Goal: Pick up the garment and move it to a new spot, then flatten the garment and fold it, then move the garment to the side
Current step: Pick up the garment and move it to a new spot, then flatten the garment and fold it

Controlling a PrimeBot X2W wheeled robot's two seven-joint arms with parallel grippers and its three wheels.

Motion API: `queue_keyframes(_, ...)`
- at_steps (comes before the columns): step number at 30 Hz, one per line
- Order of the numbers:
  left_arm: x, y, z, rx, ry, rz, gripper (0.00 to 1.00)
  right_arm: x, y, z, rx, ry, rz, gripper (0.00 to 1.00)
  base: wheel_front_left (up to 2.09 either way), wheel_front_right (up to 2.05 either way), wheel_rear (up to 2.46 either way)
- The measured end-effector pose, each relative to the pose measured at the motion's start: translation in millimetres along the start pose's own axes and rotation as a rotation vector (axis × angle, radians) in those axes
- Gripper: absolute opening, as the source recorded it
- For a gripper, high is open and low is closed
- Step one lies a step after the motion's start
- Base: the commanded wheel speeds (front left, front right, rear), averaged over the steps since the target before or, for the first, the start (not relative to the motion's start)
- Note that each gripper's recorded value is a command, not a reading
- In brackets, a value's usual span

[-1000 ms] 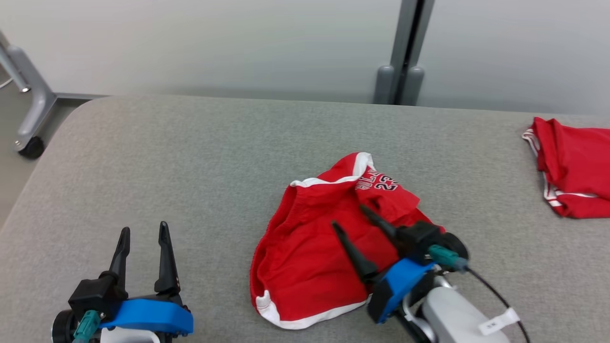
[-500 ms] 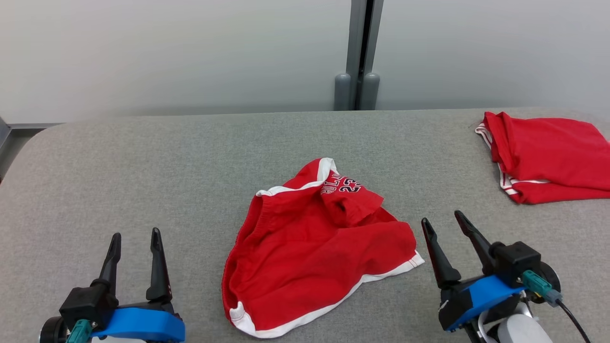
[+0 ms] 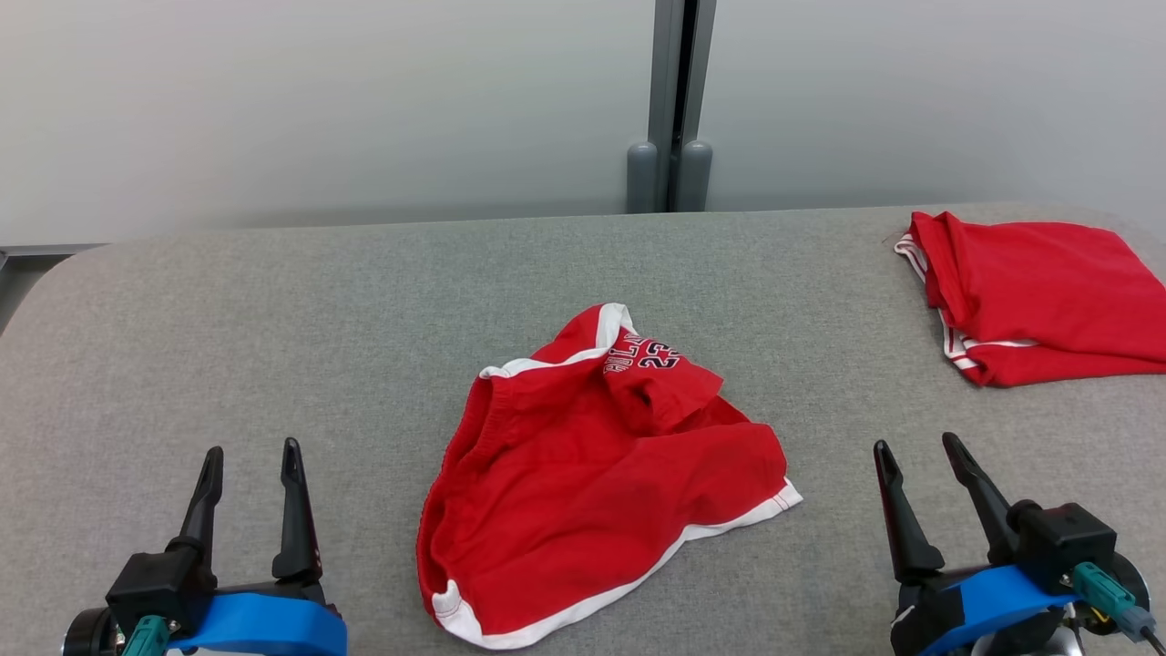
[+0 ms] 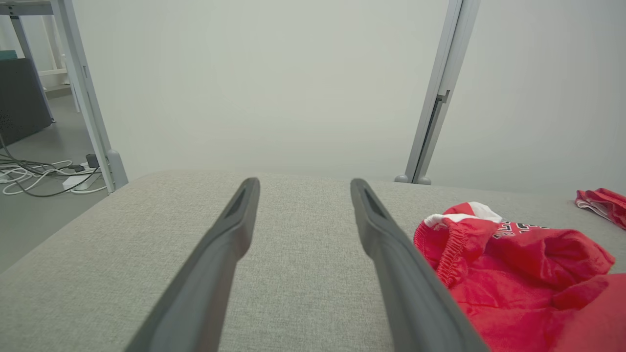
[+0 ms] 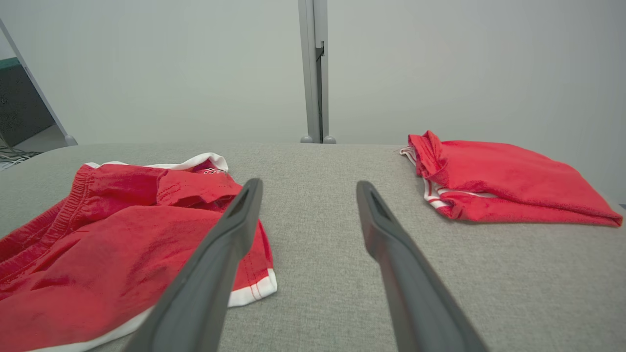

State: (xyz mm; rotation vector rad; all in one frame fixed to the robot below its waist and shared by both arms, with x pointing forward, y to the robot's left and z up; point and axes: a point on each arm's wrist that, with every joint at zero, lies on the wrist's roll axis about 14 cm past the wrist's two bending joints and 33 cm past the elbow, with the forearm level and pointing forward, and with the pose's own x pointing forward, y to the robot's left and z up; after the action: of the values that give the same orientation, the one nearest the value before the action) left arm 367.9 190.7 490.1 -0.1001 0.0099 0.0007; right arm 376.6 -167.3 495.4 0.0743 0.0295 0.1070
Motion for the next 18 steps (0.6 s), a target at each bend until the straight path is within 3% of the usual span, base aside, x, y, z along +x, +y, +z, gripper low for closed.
queue_keyframes(18, -3.5, 2.5, 0.8, 0.011, 0.008, 0.005, 1.0, 0.0, 0.4, -7.3, 0.006, 0.032, -0.003, 1.0, 0.0, 0.0, 0.0)
